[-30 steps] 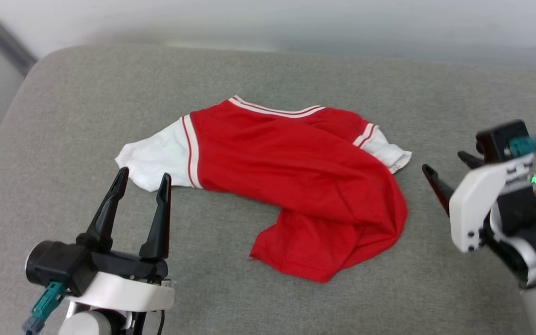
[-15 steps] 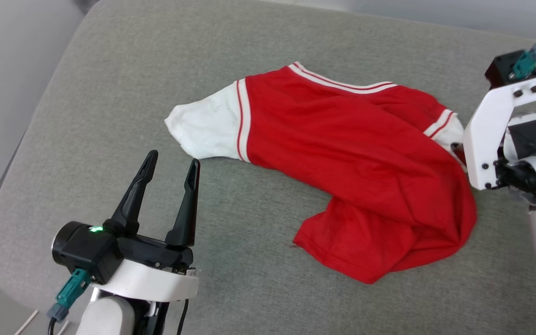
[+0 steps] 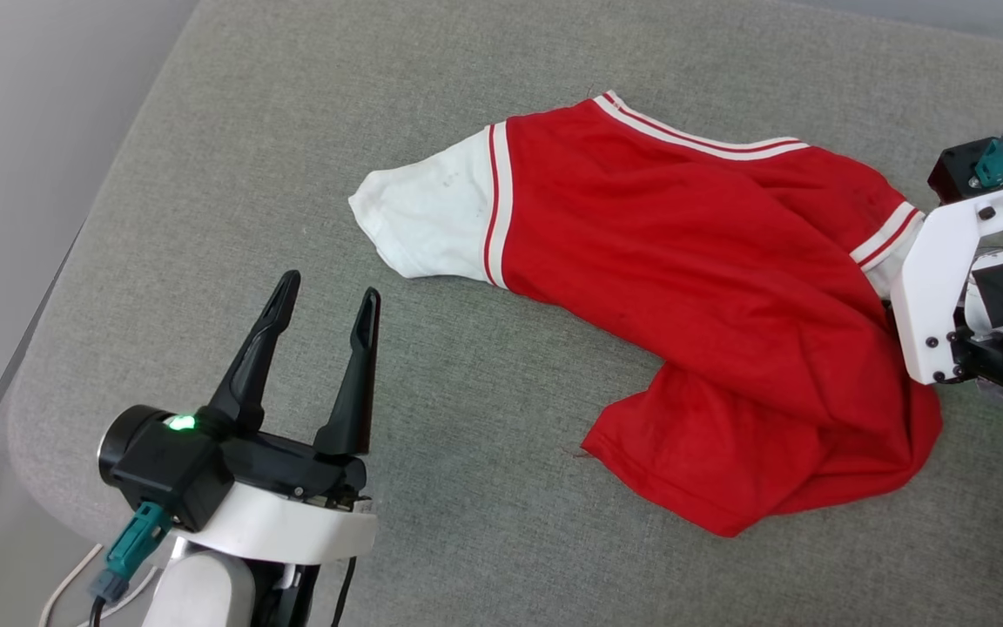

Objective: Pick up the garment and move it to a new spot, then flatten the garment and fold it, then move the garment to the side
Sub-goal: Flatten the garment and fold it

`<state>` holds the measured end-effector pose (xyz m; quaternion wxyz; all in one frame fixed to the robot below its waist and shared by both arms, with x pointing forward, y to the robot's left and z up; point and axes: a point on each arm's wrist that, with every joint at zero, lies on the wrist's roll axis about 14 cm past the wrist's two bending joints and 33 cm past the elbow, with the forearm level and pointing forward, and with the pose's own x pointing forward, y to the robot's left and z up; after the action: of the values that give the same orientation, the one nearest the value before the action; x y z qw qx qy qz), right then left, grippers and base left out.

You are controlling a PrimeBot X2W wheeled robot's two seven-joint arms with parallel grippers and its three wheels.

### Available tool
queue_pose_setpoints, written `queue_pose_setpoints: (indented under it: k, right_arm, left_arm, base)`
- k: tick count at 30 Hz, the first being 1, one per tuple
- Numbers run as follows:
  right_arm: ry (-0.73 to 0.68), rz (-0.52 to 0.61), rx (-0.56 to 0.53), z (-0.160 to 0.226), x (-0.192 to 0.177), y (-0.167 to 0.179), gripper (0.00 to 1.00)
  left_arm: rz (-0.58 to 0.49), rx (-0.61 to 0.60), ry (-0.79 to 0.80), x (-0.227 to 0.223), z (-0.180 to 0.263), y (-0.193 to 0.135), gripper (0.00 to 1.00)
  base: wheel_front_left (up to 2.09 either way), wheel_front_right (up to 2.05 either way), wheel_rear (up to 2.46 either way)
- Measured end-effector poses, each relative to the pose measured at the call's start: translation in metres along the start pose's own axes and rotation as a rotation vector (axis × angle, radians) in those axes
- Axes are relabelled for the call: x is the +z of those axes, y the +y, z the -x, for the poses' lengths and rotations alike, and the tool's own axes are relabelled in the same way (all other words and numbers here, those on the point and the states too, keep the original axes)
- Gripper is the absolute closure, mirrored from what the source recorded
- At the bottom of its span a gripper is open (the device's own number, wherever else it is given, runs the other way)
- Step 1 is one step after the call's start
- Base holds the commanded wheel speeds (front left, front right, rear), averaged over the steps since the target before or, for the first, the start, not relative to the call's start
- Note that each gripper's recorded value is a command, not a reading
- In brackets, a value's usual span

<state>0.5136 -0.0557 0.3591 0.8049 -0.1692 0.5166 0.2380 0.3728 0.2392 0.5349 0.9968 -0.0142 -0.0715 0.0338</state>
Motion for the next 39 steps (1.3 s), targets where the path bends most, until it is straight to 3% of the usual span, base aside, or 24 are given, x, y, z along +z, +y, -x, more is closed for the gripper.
queue_pose_setpoints:
  k: [2,3,4,12,22,25,29,30,31,39]
  right_arm:
    - [-0.005,-0.008,0.004,-0.001,-0.002,0.000,0.00]
    - [-0.013,-0.018,0.007,-0.002,-0.002,-0.001,0.65]
    - [-0.025,-0.025,0.013,-0.001,-0.001,0.000,1.00]
    - [-0.106,-0.061,-0.017,0.027,-0.016,-0.017,1.00]
    - [-0.066,-0.061,-0.251,0.080,-0.080,-0.102,1.00]
    - [-0.003,0.005,-0.359,0.093,-0.105,-0.133,1.00]
    - [0.029,-0.049,-0.365,0.092,-0.129,-0.144,1.00]
    - [0.018,-0.058,-0.361,0.091,-0.130,-0.142,0.12]
    - [0.002,-0.065,-0.359,0.091,-0.130,-0.141,0.00]
    - [-0.183,-0.160,-0.355,0.107,-0.115,-0.133,0.00]
  left_arm:
    - [-0.002,-0.004,0.001,-0.001,-0.001,0.000,0.00]
    - [-0.003,-0.007,0.000,-0.001,-0.002,-0.001,0.00]
    - [-0.003,-0.010,-0.001,0.000,-0.003,-0.001,0.00]
    - [0.007,-0.050,-0.043,0.011,-0.005,-0.008,0.00]
    - [0.030,-0.093,-0.087,0.024,-0.005,-0.020,0.00]
    - [0.032,-0.106,-0.086,0.023,-0.006,-0.024,0.00]
    - [0.035,-0.119,-0.088,0.023,-0.006,-0.028,0.00]
    - [0.036,-0.121,-0.089,0.023,-0.006,-0.028,0.00]
    - [0.038,-0.125,-0.090,0.024,-0.007,-0.030,0.00]
    - [0.045,-0.161,-0.107,0.028,-0.008,-0.038,0.00]
  base:
    - [0.00,0.00,0.00]
    - [0.00,0.00,0.00]
    - [0.00,0.00,0.00]
    - [0.00,0.00,0.00]
    - [0.00,0.00,0.00]
    - [0.00,0.00,0.00]
    - [0.00,0.00,0.00]
    - [0.00,0.00,0.00]
    - [0.00,0.00,0.00]
    - [0.00,0.00,0.00]
